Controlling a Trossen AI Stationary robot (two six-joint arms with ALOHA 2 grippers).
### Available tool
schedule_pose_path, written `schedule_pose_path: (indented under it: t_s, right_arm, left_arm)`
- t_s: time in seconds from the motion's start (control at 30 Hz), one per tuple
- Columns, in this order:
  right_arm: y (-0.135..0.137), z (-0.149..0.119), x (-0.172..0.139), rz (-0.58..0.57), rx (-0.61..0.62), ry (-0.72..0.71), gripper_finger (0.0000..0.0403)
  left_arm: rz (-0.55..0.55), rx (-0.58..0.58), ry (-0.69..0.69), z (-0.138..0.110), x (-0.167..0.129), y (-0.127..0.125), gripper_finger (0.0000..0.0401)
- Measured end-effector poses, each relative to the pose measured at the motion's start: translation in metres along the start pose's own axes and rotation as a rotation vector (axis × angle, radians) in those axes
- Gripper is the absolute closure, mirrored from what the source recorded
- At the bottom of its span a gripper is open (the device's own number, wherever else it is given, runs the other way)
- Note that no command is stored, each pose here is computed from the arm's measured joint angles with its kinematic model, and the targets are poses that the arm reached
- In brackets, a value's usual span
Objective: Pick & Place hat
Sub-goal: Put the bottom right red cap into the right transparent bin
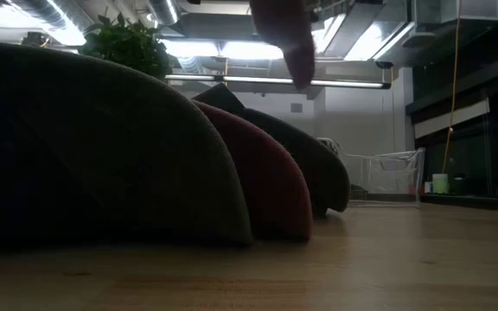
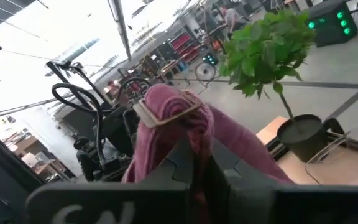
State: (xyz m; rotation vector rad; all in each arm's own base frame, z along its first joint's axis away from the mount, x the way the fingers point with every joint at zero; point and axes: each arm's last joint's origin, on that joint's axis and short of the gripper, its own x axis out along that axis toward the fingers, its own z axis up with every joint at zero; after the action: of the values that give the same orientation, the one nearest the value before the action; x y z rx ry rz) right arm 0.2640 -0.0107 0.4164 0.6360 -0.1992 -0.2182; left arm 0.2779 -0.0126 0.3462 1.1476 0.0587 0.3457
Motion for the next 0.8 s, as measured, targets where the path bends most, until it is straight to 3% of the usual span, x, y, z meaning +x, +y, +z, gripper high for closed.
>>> schedule_pose_path:
  t_s: [0.27, 0.5, 0.8]
  right_arm:
    - [0.0034, 0.0007, 0.0002, 0.081, 0.027, 0.025, 0.0388]
    - [0.0044, -0.0004, 0.0001, 0.114, 0.058, 0.056, 0.0388]
    - [0.0041, -0.002, 0.0, 0.125, 0.08, 0.085, 0.0388]
  left_arm:
    - [-0.009, 0.011, -0.025, 0.0005, 0.0001, -0.0002, 0.013]
    - [0.012, -0.059, -0.081, 0.0032, -0.0001, 0.0035, 0.0138]
    - [-0.016, -0.174, -0.173, 0.0063, -0.0005, 0.0042, 0.0215]
